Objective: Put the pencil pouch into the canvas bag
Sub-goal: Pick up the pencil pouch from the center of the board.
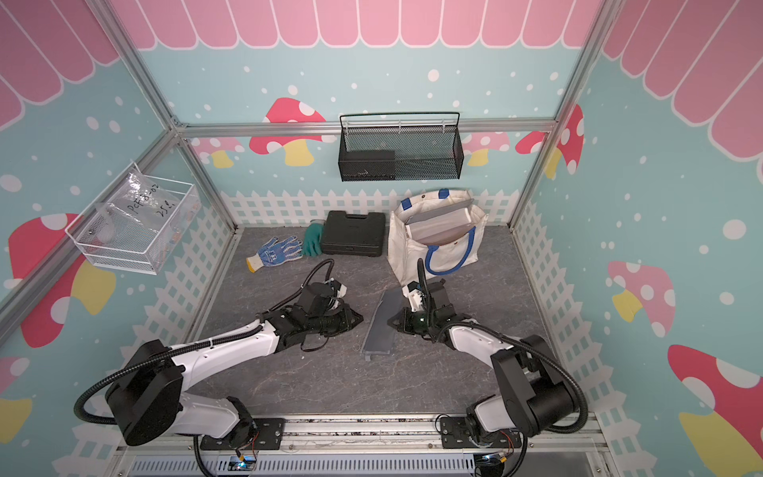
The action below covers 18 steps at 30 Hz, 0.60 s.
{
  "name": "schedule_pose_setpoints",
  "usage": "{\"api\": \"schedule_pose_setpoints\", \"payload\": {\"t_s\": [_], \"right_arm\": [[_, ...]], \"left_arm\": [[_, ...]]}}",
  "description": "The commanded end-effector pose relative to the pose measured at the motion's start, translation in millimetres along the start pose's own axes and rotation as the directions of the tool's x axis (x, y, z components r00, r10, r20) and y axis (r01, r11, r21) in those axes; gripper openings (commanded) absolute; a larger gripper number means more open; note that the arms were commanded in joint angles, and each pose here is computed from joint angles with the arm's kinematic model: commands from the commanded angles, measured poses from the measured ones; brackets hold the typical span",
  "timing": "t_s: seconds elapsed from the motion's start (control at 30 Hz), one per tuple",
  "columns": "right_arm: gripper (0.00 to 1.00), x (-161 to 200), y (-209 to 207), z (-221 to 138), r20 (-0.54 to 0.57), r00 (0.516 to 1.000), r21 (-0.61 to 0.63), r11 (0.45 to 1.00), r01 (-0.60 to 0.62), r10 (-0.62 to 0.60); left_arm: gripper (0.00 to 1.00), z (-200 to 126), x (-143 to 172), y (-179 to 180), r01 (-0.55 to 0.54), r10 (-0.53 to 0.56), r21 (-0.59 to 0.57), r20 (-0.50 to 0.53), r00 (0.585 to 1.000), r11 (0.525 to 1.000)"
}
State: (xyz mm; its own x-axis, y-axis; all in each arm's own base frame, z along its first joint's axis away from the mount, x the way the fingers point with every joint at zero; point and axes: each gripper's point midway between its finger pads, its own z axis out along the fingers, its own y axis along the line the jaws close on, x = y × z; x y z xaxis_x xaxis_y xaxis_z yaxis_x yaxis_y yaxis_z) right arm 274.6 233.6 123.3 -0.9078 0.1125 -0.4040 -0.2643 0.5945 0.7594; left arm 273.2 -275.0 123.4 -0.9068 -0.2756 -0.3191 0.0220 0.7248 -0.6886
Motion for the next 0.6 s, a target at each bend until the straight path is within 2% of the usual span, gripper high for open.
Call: {"api": "schedule_pose_setpoints", "payload": {"t_s": [0.0, 0.13, 0.27, 0.37, 0.57], "right_arm": [[0.00, -18.0, 42.2, -20.7, 0.050, 0.996, -0.062, 0.995, 0.077, -0.074], [0.00, -37.4, 80.7, -41.9, 0.089, 0.986, -0.083, 0.985, 0.150, -0.142], [0.00, -64.9, 119.5, -59.6, 0.150, 0.970, -0.110, 0.972, 0.208, -0.191], [0.00, -90.9, 144.8, -68.6, 0.204, 0.957, -0.122, 0.964, 0.236, -0.208], [0.00, -159.7, 190.5, -91.8, 0.365, 0.904, -0.096, 0.957, 0.274, -0.223]], "left_arm": [[0.41, -10.4, -1.4, 20.8, -0.007, 0.009, -0.069, 0.021, 1.000, 0.998], [0.56, -22.4, -3.3, 35.0, -0.041, 0.045, -0.128, 0.029, 0.999, 0.991], [0.59, -31.7, -9.2, 42.8, -0.055, 0.062, -0.158, 0.040, 0.997, 0.986], [0.66, -35.6, -15.3, 45.4, -0.061, 0.070, -0.174, 0.050, 0.996, 0.983], [0.74, -40.1, -23.1, 42.8, -0.076, 0.091, -0.190, 0.069, 0.993, 0.979]]}}
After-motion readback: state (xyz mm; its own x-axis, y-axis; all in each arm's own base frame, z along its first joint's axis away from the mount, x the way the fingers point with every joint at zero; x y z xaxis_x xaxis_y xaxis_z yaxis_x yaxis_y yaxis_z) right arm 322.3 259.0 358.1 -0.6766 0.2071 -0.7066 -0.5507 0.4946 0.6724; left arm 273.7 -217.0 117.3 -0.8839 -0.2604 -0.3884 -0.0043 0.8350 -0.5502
